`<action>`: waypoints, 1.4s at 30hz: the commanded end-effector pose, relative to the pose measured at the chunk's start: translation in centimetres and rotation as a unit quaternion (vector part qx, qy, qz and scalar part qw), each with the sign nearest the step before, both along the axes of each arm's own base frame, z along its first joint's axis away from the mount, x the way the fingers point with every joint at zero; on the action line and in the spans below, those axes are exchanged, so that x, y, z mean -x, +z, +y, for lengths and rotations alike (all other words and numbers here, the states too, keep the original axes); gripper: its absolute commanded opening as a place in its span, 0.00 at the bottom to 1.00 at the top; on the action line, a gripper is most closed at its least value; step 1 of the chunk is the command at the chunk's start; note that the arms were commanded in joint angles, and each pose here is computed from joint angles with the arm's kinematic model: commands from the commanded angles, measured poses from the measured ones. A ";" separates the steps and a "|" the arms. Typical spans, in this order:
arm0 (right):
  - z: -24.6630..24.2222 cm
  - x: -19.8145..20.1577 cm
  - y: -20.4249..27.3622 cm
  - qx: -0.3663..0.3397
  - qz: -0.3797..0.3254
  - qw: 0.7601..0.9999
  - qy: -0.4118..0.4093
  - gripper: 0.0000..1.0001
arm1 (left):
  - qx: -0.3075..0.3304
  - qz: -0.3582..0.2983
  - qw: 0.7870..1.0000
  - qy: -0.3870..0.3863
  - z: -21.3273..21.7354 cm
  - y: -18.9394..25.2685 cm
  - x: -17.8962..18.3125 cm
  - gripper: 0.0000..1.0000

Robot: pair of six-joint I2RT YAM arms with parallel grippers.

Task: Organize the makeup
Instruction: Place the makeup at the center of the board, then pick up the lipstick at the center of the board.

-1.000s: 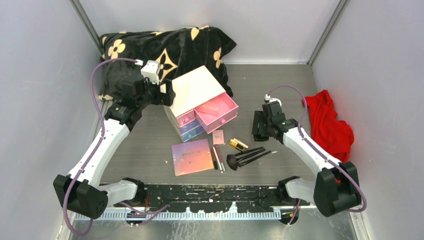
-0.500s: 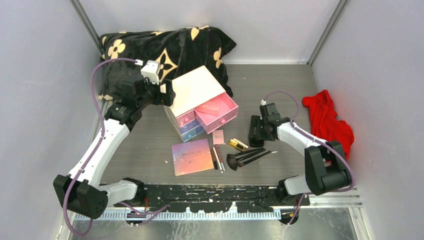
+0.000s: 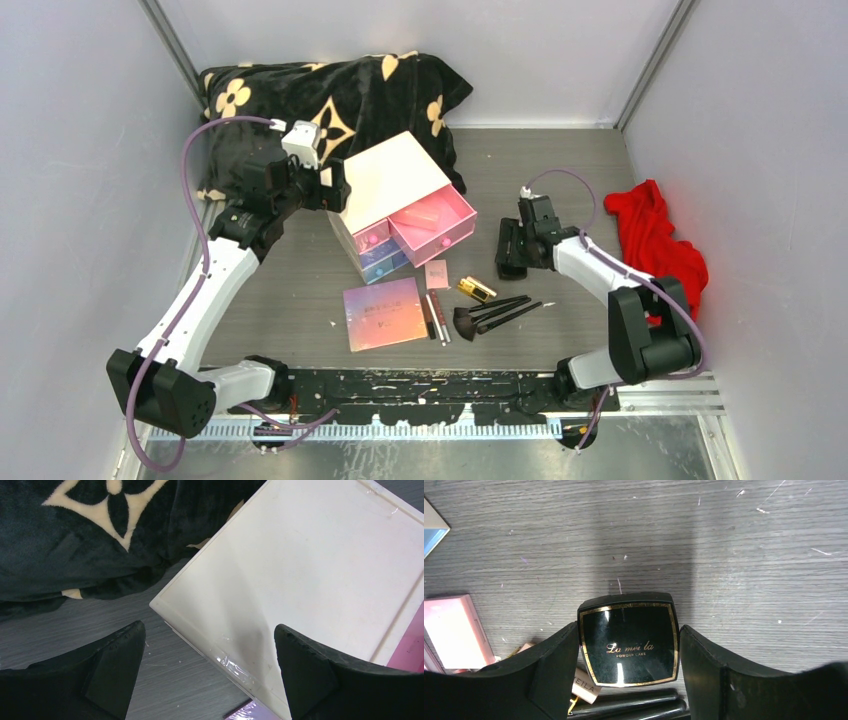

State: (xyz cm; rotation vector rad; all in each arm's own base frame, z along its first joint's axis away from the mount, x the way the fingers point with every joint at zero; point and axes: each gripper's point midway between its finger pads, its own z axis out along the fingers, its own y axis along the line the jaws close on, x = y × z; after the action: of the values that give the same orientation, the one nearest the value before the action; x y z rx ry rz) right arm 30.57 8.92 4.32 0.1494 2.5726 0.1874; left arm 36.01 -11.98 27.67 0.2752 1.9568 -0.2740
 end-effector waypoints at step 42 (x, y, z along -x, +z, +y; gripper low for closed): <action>6.4 1.7 10.9 -0.050 -0.162 0.971 0.166 1.00 | 0.014 -0.031 0.999 -0.007 -0.4 1.9 -0.7 1.00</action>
State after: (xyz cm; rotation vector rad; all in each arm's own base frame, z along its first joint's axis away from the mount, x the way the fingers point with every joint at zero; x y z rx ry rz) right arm 29.81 13.66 16.21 -0.1355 2.2153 0.3880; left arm 36.19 -12.33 27.38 0.2817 1.9627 -0.2911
